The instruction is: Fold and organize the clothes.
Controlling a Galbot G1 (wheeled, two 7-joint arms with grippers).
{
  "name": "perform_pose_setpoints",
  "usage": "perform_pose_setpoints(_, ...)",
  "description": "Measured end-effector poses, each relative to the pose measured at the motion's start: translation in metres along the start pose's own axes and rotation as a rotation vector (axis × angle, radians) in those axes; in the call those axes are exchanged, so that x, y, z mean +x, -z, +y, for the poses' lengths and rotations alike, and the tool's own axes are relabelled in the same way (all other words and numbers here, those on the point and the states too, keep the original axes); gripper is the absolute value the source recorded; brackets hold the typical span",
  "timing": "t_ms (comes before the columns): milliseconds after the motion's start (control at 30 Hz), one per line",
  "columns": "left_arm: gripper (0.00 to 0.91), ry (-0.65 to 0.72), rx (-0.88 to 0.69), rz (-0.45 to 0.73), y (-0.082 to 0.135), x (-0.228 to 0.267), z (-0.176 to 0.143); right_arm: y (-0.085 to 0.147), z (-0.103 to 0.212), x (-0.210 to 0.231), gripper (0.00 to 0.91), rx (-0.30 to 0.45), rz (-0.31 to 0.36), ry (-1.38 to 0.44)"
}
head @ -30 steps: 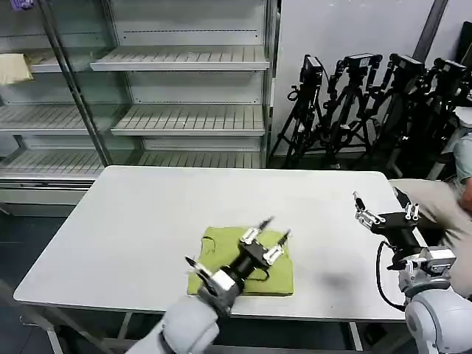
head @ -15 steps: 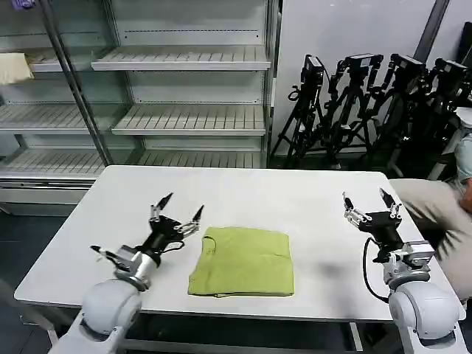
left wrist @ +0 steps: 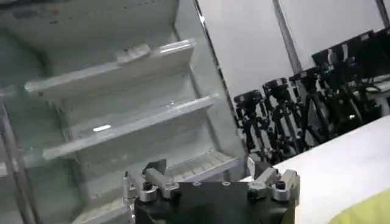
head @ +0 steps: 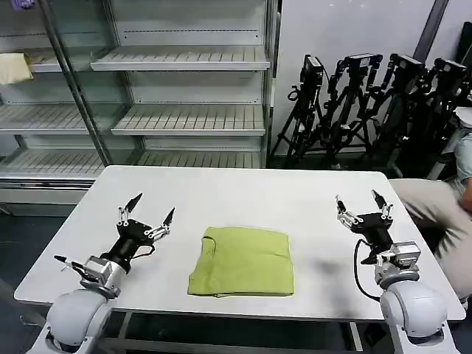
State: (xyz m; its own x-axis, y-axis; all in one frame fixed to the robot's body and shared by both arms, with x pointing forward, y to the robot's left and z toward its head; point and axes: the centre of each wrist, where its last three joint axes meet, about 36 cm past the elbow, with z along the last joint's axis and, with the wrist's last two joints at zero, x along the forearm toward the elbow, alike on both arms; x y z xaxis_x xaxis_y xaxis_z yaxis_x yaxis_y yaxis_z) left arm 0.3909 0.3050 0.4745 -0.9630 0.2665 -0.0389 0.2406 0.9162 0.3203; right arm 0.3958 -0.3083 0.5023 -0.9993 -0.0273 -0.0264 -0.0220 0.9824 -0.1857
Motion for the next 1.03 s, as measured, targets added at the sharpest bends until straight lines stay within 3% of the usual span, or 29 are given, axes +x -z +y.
perform_pose_setpoints(600, 0.907, 0.039, -0.044, -0.031, -0.007, 0.011, -0.002, 0.011, 0.014, -0.020, 0.907, 0.118, -0.055, 0.002)
perform_pose_setpoints(1033, 0.907, 0.040, -0.052, -0.054, -0.005, 0.000, -0.011, 0.017, 0.009, -0.003, 0.907, 0.123, -0.077, -0.028)
